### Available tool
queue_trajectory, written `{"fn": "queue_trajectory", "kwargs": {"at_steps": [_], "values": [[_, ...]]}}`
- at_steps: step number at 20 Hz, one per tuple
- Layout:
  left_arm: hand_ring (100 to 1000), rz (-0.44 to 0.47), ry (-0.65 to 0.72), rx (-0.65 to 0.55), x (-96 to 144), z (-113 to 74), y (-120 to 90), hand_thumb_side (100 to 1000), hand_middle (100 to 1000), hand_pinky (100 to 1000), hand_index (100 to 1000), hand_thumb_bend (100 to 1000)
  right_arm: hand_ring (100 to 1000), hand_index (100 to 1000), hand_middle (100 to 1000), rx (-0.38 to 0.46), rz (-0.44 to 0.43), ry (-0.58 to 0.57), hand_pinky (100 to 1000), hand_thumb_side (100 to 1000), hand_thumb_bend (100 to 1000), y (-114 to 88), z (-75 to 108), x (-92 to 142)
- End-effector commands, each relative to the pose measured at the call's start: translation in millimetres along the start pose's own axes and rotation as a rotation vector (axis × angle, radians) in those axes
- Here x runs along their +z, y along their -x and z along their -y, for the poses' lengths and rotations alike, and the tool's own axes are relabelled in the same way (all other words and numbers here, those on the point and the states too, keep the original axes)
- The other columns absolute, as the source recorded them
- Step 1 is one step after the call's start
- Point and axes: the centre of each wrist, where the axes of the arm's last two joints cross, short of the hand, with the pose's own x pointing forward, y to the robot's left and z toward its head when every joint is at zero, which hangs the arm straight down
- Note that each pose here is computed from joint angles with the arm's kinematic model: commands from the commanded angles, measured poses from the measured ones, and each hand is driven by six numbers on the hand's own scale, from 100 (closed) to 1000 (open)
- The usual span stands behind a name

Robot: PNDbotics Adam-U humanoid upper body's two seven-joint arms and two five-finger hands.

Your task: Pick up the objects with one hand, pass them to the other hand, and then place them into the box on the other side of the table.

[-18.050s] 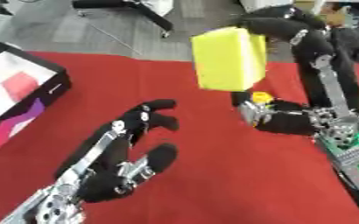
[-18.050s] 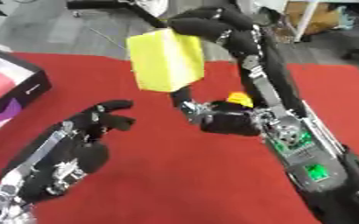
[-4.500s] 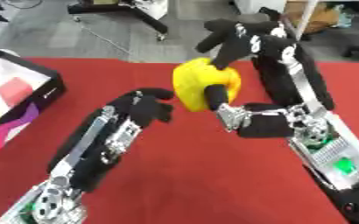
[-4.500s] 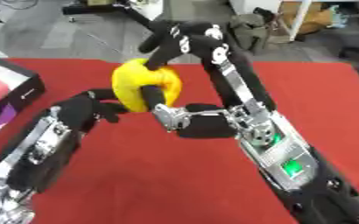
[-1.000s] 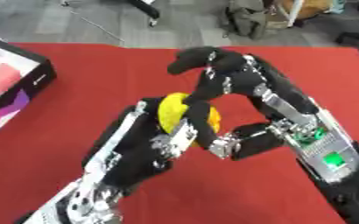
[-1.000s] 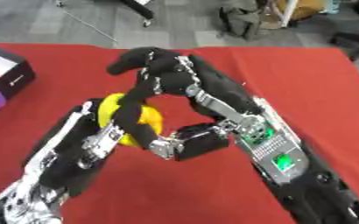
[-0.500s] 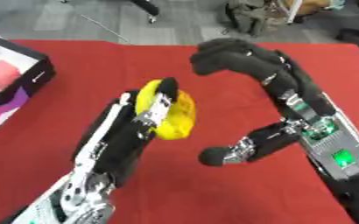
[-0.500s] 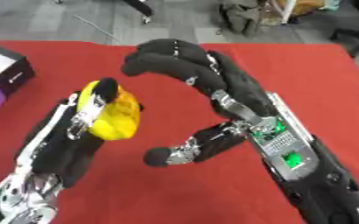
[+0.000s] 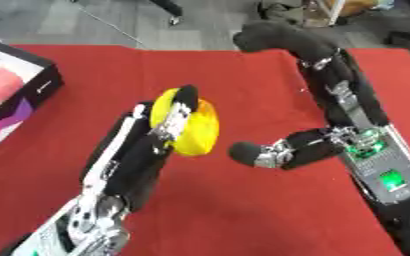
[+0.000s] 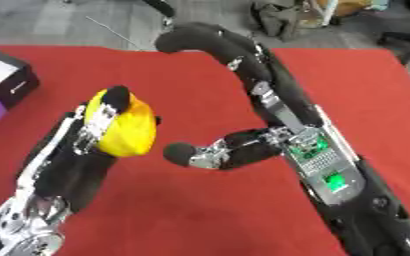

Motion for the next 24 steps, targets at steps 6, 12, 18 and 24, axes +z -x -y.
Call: {"fn": "queue_trajectory", "kwargs": {"at_steps": [6,12,18,24], "values": [[409,0.034,-0.278,-0.173,11.4,-54.6,-13.5,425,348,850,300,100,831,1000,812,0.081,-0.032,0.080,877,126,425,-0.3,19.7,2.2],[415,-0.038,-0.676,-0.414,34.0,-115.3,-37.5,389,353,842,269,100,830,1000,807,0.115,-0.072,0.077,883,132,382,-1.7,23.3,12.6],[427,-0.222,-1.035,-0.649,53.2,-197.8,-85.3,372,367,826,258,100,830,1000,803,0.131,-0.120,0.053,889,137,336,-5.1,21.3,25.1],[460,-0.446,-1.372,-0.844,74.7,-281.9,-103.2,353,411,823,272,100,829,1000,796,0.134,-0.168,0.035,896,162,284,-9.1,17.1,36.4]]}}
